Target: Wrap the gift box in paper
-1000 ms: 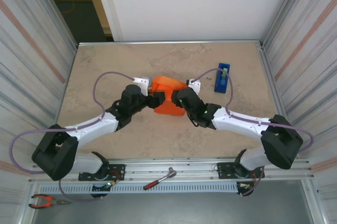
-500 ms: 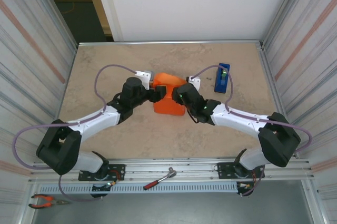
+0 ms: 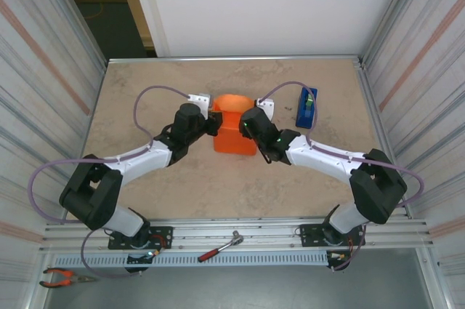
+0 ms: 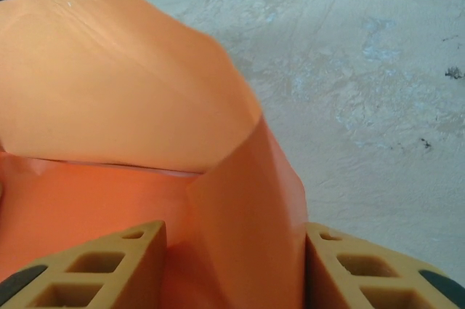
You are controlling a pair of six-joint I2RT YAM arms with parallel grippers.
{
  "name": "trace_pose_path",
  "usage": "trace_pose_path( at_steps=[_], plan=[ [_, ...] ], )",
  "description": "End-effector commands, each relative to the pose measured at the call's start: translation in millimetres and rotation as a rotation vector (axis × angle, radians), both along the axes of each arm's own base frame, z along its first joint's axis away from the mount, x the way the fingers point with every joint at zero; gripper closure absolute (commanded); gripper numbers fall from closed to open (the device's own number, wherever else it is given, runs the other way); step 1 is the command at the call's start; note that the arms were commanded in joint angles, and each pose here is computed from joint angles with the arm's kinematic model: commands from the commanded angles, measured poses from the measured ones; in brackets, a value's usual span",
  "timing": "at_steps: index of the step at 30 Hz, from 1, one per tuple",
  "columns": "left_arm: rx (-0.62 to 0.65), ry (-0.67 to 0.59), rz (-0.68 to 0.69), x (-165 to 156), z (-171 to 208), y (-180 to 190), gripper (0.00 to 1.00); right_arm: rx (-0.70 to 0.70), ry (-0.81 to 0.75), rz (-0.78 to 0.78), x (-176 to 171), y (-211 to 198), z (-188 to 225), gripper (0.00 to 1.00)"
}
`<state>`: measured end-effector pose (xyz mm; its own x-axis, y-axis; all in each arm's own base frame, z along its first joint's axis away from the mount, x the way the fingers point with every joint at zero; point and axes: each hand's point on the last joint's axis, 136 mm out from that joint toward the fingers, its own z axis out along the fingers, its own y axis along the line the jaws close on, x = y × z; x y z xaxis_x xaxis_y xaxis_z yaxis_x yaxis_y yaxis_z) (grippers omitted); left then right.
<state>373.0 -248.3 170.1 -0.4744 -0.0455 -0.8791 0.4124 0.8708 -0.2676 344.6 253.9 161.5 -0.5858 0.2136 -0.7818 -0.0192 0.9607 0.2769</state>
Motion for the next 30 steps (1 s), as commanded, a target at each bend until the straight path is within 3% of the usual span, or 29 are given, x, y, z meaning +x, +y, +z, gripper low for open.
trace_pose_path(
  at_steps=[1,7,11,17,21,25,28,30],
  plan=[
    [-0.029,0.001,-0.123,-17.3,9.8,-28.5,0.83,-0.166,0.091,0.110,-11.8,0.9,-31.0,0.66],
    [-0.050,0.004,-0.121,-19.9,12.2,-31.3,0.92,-0.165,0.088,0.104,-7.8,-0.8,-29.5,0.86],
    [-0.068,0.010,-0.121,-20.4,13.3,-34.4,0.91,-0.165,0.099,0.107,-6.3,-0.4,-33.2,1.00],
    [-0.060,-0.015,-0.114,-13.9,24.3,-36.1,0.57,-0.168,0.110,0.111,-6.6,-1.2,-37.0,1.00],
    [-0.036,-0.004,-0.124,-7.7,20.4,-41.0,0.50,-0.167,0.115,0.114,-6.3,-1.6,-38.1,1.00],
    [-0.009,0.010,-0.122,-3.1,9.0,-42.7,0.56,-0.164,0.121,0.117,-7.3,-1.6,-39.8,1.00],
    [0.017,0.016,-0.092,0.4,-0.6,-37.8,0.76,-0.140,0.128,0.133,-6.7,0.3,-37.4,1.00],
    [0.024,0.026,-0.071,2.0,-5.4,-35.0,0.87,-0.114,0.131,0.148,-6.1,1.5,-32.1,0.89]
  ],
)
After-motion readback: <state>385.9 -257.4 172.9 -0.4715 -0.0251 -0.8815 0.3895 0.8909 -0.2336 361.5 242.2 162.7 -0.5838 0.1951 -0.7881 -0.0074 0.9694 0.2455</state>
